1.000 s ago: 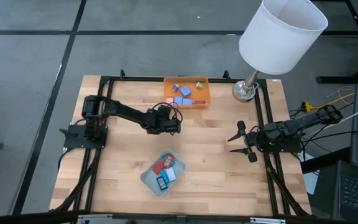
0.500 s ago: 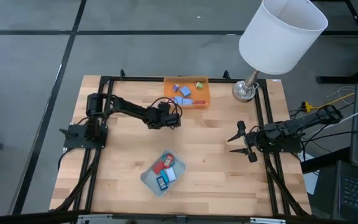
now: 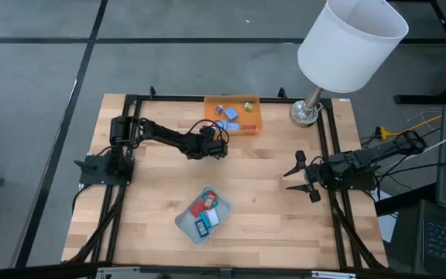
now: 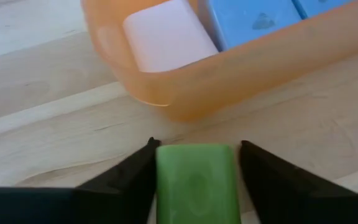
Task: Pick & Place Office items
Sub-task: Put the green charger adapter into the orange bin
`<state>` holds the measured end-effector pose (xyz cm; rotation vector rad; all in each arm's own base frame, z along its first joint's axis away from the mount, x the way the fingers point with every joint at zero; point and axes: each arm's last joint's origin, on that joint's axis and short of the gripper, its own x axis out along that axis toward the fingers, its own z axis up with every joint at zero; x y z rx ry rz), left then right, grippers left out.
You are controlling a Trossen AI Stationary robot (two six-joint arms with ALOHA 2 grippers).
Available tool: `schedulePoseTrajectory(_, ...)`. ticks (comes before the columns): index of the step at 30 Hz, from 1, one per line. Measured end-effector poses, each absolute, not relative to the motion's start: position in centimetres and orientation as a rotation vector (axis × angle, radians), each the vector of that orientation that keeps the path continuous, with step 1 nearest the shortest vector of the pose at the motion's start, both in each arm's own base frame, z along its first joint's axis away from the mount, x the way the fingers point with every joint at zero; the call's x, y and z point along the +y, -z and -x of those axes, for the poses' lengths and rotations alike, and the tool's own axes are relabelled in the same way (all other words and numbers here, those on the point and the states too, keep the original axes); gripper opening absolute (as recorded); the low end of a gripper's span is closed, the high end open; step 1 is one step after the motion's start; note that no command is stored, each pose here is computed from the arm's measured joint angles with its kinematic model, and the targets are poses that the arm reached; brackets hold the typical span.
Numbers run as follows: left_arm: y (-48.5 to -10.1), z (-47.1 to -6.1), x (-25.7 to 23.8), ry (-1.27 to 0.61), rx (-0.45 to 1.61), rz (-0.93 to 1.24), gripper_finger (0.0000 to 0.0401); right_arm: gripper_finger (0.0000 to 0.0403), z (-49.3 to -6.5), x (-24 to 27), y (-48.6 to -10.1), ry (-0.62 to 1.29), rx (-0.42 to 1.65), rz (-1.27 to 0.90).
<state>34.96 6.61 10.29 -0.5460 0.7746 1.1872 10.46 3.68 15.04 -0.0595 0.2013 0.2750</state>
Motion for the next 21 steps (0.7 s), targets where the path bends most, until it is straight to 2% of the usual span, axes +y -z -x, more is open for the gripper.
schedulePoseTrajectory(4,-10.2,-34.9,6.4,-1.167,0.802,0.545,0.0144,0.0221,-10.5,3.7,-15.1,-0.274,0.202,0.054)
schedulePoseTrajectory(9,-10.6,-34.9,5.6,-1.136,0.809,0.546,0.0142,0.0221,-10.5,3.7,-15.1,-0.274,0.202,0.054)
schedulePoseTrajectory(16,-13.0,-34.6,2.2,-0.991,0.85,0.566,0.0142,0.0221,-10.5,3.7,-15.0,-0.274,0.203,0.05)
schedulePoseTrajectory(21,-16.8,-34.7,-0.2,-0.898,0.695,0.47,0.0142,0.0221,-10.5,3.7,-15.0,-0.274,0.203,0.049)
